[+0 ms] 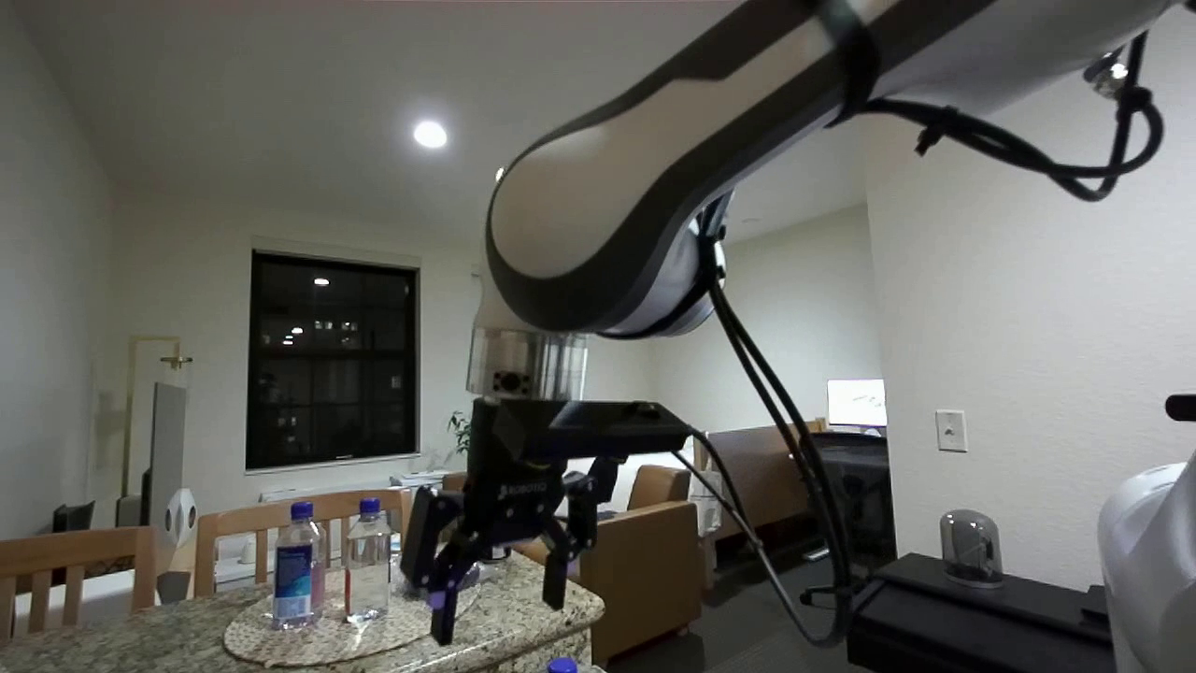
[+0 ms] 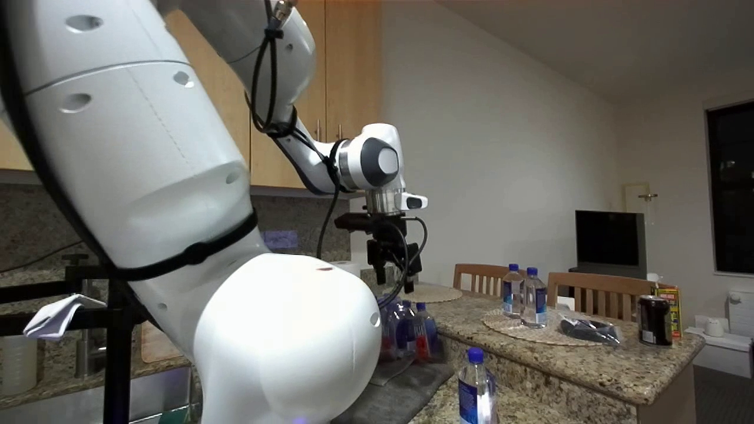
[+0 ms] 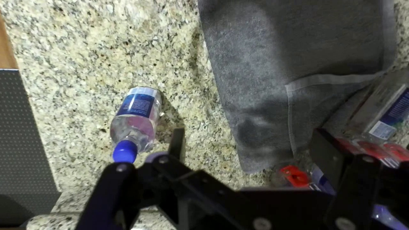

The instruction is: Put the towel on the bottle to the right

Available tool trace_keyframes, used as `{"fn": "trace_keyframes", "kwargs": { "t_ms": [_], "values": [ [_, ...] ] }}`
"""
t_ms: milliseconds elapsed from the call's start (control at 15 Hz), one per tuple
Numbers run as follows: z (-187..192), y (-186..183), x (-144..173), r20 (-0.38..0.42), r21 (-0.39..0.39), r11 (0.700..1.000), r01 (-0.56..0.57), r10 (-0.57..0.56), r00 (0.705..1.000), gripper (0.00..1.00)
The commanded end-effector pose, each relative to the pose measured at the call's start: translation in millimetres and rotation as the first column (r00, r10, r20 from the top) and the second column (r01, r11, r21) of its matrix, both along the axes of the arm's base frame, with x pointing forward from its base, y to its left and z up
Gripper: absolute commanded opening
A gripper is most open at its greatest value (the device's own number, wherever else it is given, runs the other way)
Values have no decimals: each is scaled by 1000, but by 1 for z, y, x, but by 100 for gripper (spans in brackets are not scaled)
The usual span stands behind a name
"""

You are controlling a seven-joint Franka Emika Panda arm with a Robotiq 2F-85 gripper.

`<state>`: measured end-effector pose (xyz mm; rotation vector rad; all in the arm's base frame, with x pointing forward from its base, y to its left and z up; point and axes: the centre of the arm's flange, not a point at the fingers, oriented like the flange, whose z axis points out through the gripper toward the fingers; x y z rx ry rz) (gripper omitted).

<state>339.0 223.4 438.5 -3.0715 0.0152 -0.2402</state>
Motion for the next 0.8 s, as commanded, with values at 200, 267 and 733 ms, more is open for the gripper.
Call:
{"fn": "trace_keyframes", "kwargs": {
  "t_ms": [200,267,733],
  "values": [
    [-79,45,47,7,59,993,-101,100,995,100],
    [-90,53,50,48,50,995,-89,86,995,100],
    [-161,46,63,147,-127,992,-16,35,989,100]
  ]
}}
